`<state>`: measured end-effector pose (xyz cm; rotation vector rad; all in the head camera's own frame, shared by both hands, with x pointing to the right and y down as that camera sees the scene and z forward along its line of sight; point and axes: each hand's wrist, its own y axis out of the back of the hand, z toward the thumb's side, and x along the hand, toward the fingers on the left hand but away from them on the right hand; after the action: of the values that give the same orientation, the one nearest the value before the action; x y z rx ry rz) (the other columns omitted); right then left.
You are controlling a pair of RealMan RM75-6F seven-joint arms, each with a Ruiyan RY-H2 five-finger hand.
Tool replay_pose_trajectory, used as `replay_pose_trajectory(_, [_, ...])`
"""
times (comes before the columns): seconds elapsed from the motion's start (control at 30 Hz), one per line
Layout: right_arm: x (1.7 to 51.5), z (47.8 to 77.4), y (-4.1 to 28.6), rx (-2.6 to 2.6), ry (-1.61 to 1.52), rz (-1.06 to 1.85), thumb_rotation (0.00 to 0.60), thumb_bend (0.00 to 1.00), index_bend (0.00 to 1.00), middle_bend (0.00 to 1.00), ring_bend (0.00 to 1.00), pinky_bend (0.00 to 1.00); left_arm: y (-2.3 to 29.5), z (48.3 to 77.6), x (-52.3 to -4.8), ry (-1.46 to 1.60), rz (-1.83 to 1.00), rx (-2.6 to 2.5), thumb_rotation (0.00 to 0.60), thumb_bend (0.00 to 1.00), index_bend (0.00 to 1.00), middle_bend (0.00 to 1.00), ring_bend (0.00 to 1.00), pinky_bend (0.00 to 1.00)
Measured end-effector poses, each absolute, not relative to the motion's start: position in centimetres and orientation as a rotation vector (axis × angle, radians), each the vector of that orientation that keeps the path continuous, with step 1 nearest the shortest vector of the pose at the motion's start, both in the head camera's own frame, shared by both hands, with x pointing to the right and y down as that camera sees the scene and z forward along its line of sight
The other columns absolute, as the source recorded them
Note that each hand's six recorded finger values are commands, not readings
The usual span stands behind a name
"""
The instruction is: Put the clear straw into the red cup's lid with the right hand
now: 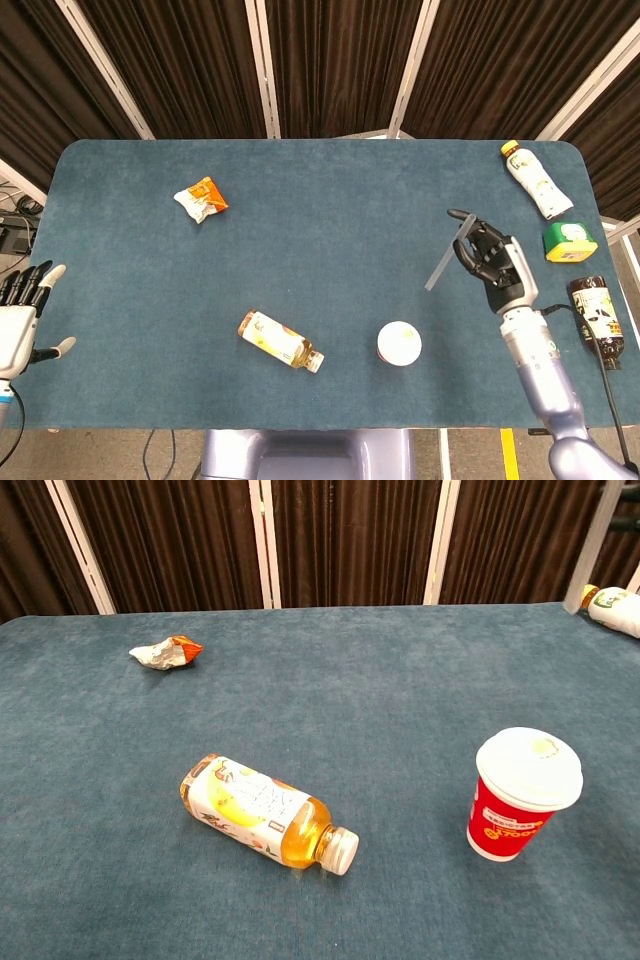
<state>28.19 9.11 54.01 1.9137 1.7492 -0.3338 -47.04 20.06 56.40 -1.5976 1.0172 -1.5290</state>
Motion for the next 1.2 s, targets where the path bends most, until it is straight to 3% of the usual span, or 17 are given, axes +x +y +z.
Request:
replay_pose_trajectory(0.2, [27.5,53.3,9.9,1.922,1.782,-0.26,0.6,0.4,0.63,0.25,0.0,0.0,20.1,56.4,-47.1,1.018,-1.526,-1.598,0.6,0.15,0.0,0.0,0.0,0.0])
replay_pose_trajectory(0.67, [26.1,56.2,14.3,1.903,1.863,-0.142,0.6,0.41,0.64,0.26,0.0,0.0,20.3,56.3,-47.2,1.019,-1.52,-1.587,0.6,0.15,0.0,0.0,0.0,0.0])
replay_pose_trajectory(1.2, [26.7,56.8,16.6,1.867,1.965,-0.112,0.6,0.41,0.65,0.26,0.0,0.0,20.3,56.3,-47.2,1.023,-1.523,-1.584,0.6,0.15,0.0,0.0,0.0,0.0])
